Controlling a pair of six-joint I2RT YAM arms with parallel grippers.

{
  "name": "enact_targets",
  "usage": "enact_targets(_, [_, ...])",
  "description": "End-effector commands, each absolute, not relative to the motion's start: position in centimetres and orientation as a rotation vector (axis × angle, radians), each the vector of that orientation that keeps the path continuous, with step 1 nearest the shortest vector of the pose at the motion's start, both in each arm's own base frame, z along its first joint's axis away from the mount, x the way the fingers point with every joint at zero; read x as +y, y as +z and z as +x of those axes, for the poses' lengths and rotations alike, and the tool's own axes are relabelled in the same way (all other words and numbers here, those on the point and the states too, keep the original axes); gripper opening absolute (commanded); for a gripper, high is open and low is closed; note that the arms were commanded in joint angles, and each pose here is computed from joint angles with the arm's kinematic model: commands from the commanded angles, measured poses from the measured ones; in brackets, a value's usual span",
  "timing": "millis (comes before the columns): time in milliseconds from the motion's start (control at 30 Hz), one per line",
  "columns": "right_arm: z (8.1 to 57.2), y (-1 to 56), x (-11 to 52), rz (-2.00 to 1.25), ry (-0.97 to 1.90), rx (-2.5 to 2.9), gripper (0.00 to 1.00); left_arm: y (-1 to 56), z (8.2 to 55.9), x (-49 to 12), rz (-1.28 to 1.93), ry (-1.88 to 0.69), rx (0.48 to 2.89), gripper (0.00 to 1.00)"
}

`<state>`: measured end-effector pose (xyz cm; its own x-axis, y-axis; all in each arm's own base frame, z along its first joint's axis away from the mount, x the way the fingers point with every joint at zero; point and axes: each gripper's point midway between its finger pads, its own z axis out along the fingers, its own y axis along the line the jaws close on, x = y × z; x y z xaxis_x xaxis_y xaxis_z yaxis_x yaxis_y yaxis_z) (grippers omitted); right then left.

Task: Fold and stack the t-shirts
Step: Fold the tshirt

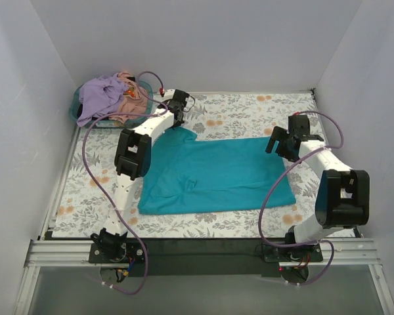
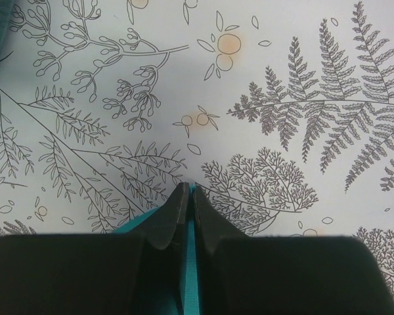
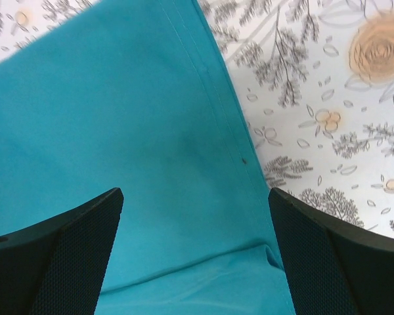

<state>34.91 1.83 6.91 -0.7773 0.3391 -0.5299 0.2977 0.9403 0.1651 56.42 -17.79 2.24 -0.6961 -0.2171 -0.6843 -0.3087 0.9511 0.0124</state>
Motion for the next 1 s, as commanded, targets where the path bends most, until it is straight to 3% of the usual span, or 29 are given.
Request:
enact_targets(0, [39.7,10.6,1.9,0.406,0.127,2.396,0.98,2.2,54.1,-17.1,-0.342,0.209,2.422,0.00])
enact_targets(200, [43.7,9.3,2.6,0.344,0.154,2.433,0.98,4.6,54.1,-17.4,-0.348,0.154,2.371,0.00])
enact_targets(367, [47.5,8.3,2.2,0.322,0.105,2.433,0.92,5.3,54.2,-17.3,-0.353,0.150,2.358,0.00])
enact_targets(500, [49.7,7.0,1.5,0.300,0.048,2.439,0.80,5.4,54.1,-17.3,-0.353,0.150,2.358,0.00])
enact_targets(567, [50.3,6.0,1.3,0.289,0.030,2.459,0.68,5.3,54.1,-17.4,-0.350,0.143,2.363,0.00])
enact_targets(767, [49.7,3.6,0.5,0.303,-0.040,2.510,0.52,4.8,53.5,-17.0,-0.357,0.159,2.372,0.00])
enact_targets(900, [49.1,2.7,0.8,0.304,-0.024,2.536,0.30,4.9,53.4,-17.1,-0.365,0.147,2.371,0.00])
enact_targets(967, [48.5,2.5,0.8,0.311,-0.019,2.546,0.25,5.4,53.4,-17.2,-0.365,0.140,2.366,0.00])
